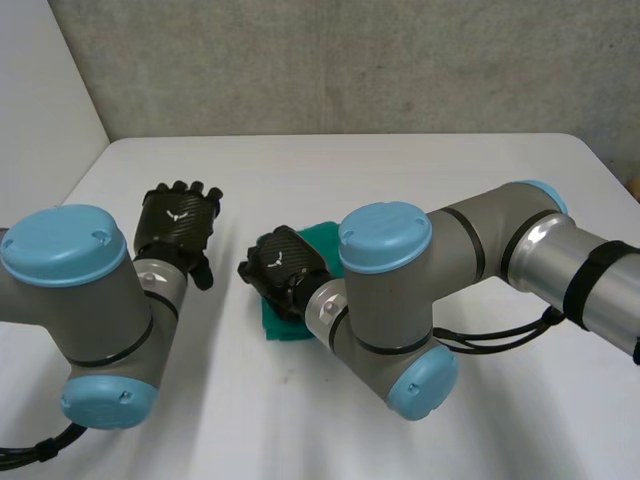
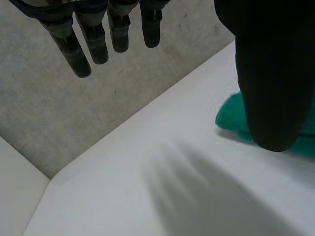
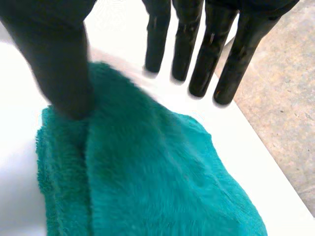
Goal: Fold the towel.
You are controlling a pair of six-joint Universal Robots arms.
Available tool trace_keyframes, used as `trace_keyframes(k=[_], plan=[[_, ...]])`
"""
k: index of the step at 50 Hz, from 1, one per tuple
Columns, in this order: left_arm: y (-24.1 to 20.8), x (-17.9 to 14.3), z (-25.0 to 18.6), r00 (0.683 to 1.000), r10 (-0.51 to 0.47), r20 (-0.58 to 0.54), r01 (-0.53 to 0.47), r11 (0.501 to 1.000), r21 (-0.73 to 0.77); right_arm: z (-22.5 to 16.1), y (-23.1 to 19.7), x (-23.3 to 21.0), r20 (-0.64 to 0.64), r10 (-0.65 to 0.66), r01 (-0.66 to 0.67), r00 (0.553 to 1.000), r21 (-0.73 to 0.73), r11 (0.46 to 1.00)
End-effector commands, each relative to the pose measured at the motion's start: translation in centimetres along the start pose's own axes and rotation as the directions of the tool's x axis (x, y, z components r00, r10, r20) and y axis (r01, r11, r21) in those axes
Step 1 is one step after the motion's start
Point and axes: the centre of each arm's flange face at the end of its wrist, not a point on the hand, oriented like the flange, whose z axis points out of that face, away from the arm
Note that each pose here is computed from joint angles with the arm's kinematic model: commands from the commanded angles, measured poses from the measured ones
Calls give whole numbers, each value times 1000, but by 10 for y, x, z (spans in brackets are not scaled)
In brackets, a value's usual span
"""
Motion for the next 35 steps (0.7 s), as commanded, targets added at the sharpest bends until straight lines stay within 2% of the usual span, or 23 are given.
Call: trace_keyframes(k=[1,4,7,8,11,13,16,21,30,35], plan=[[-19,17,5,990,-64,-127,75,993,86,-8,-2,41,-244,15,-31,970,-61,998],[-33,33,2,968,-134,-211,161,980,116,-11,-3,50,-271,33,-51,962,-60,997],[-39,44,2,950,-180,-256,216,969,121,-15,10,76,-323,197,-221,926,-38,975],[-40,50,3,941,-201,-274,239,964,113,-15,10,76,-323,198,-222,925,-38,974],[-34,58,4,932,-219,-289,250,965,76,-17,19,85,-314,306,-333,899,-35,942],[-20,66,6,930,-217,-298,231,973,10,-18,21,85,-307,320,-349,896,-44,936],[-5,71,9,932,-214,-294,206,977,-55,-13,50,86,-289,387,-435,876,-124,892],[23,71,16,957,-191,-218,158,974,-160,-6,69,82,-292,439,-498,849,-168,851],[29,63,17,977,-94,-191,62,984,-168,-9,75,97,-325,449,-519,832,-172,837],[11,59,12,976,-86,-201,62,990,-124,-10,70,97,-313,442,-508,841,-172,844]])
